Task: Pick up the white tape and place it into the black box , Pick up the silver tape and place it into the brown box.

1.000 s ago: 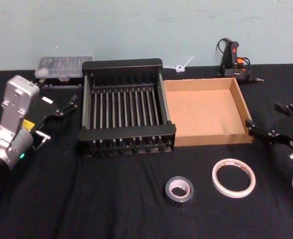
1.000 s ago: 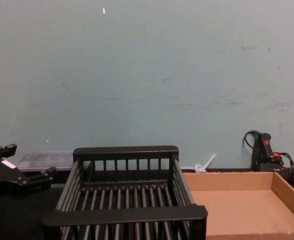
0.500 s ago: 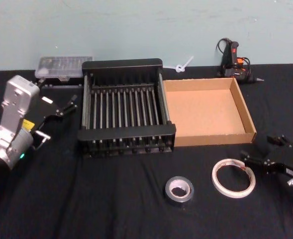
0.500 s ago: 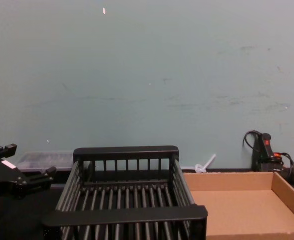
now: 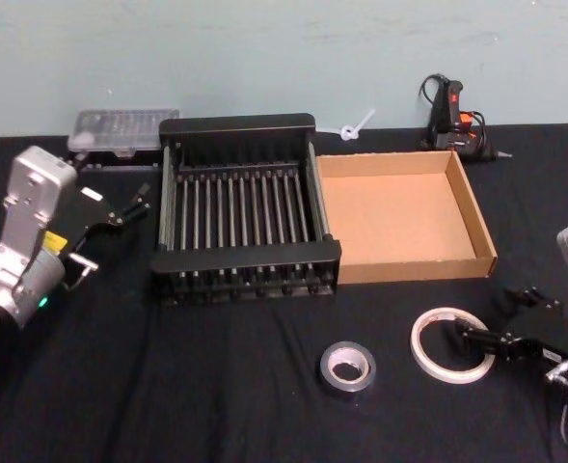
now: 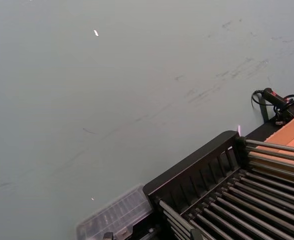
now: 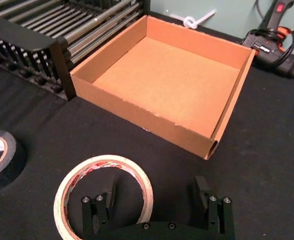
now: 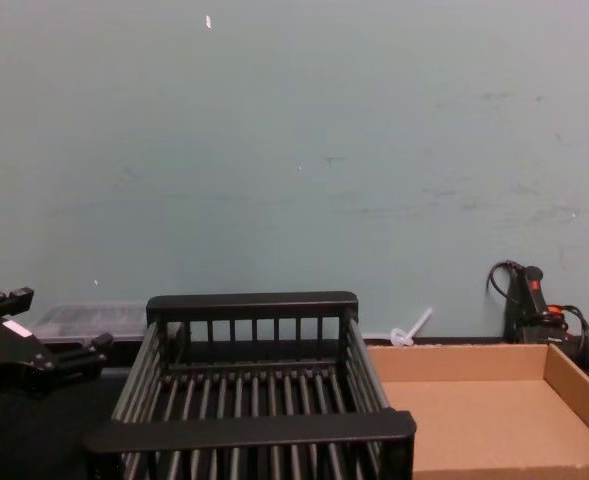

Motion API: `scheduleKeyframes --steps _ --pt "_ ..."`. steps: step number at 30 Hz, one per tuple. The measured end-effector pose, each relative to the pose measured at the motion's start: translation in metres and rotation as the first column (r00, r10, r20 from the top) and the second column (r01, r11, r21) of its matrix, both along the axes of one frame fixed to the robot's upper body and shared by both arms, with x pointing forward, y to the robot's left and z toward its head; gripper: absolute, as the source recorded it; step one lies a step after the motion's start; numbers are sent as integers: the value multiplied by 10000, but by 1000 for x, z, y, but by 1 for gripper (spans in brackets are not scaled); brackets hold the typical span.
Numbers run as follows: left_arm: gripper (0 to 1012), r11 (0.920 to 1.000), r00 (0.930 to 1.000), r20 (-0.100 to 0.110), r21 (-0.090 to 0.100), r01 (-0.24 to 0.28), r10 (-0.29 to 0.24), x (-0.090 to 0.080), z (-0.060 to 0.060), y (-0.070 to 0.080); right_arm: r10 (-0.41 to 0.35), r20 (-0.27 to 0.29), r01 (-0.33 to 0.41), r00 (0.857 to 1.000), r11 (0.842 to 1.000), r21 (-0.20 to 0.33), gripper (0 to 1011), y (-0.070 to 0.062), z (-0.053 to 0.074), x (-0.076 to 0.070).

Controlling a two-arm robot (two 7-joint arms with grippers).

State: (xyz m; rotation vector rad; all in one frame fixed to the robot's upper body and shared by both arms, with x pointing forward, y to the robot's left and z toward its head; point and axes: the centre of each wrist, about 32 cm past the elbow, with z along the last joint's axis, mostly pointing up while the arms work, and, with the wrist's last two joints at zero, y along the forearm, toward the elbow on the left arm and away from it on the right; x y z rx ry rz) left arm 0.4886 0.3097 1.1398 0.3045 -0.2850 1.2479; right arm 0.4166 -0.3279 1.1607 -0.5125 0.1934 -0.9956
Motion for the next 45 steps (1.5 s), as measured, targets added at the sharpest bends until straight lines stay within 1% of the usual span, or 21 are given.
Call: scheduleKeyframes --steps 7,16,24,45 --pt "1001 10000 10000 0 0 0 0 0 0 0 39 -138 -41 9999 9999 -98 1002 2 -5 2" --pt "1001 10000 10000 0 0 0 0 0 0 0 -78 -280 76 9996 9999 -75 1002 1 -9 6" --pt "1001 10000 10000 1 0 -1 1 0 0 0 -169 -343 166 9993 9998 -85 1002 1 -11 10" --pt "1001 10000 10000 1 0 0 0 0 0 0 -196 -423 193 9989 9998 -65 1002 1 -12 12"
